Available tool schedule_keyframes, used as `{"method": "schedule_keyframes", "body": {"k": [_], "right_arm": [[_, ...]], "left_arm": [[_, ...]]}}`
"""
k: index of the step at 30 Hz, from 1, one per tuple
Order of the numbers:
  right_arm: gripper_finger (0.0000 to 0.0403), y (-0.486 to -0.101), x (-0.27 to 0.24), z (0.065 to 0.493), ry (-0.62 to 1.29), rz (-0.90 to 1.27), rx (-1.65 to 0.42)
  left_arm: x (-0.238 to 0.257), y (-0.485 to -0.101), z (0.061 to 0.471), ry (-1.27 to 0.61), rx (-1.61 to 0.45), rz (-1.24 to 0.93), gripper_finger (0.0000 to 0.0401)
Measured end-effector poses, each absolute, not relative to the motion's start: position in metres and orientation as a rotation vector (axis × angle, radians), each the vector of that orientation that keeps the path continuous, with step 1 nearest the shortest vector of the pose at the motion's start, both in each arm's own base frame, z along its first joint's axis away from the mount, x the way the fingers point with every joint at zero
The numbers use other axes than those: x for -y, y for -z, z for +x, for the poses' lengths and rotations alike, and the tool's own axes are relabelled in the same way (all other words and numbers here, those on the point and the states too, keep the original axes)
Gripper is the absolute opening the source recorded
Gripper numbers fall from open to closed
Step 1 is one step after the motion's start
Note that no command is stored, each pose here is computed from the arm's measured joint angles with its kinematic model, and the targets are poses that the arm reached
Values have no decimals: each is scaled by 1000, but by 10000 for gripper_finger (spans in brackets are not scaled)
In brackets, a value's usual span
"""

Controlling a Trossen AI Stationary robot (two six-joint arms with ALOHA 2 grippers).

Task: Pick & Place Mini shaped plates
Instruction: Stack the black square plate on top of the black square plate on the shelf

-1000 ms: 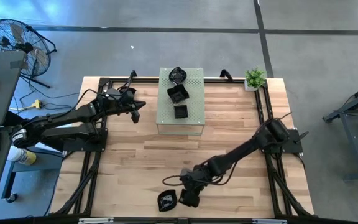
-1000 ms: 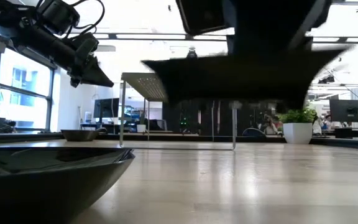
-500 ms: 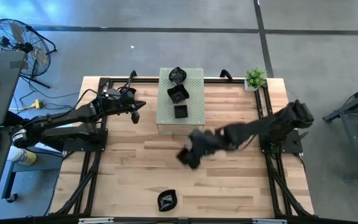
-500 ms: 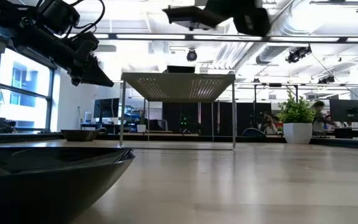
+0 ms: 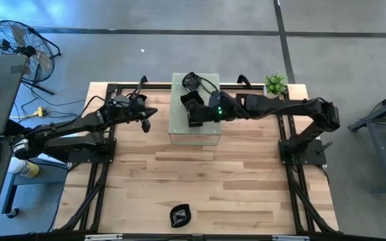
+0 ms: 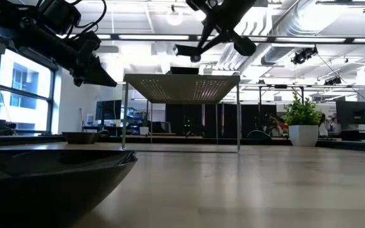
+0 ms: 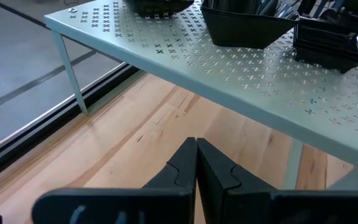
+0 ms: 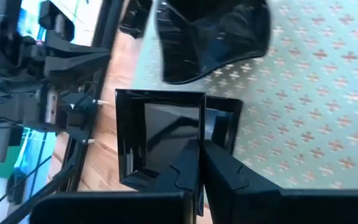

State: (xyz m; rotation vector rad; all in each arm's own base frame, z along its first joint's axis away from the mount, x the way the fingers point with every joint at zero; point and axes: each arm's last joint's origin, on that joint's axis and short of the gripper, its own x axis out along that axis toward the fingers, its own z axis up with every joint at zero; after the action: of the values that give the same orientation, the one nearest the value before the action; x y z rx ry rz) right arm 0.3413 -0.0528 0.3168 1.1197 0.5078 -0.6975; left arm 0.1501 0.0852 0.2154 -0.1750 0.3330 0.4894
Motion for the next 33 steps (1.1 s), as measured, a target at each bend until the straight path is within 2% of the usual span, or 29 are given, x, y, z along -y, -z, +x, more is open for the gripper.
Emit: {"method": "schedule_keyframes", "body": {"k": [9,24,33], "right_arm": [[11,-313,64,338,691,1234,-559],[13,-298,69,352,694,1245,-572],[63,-298,69,352,695,1234,-573]], "left_arm": [[-86,-215,150,-506,-335,-180,0],[-87,-217,150,-550,-319,-169,0],[-87,-217,150,-551,-319,-170,0]]}}
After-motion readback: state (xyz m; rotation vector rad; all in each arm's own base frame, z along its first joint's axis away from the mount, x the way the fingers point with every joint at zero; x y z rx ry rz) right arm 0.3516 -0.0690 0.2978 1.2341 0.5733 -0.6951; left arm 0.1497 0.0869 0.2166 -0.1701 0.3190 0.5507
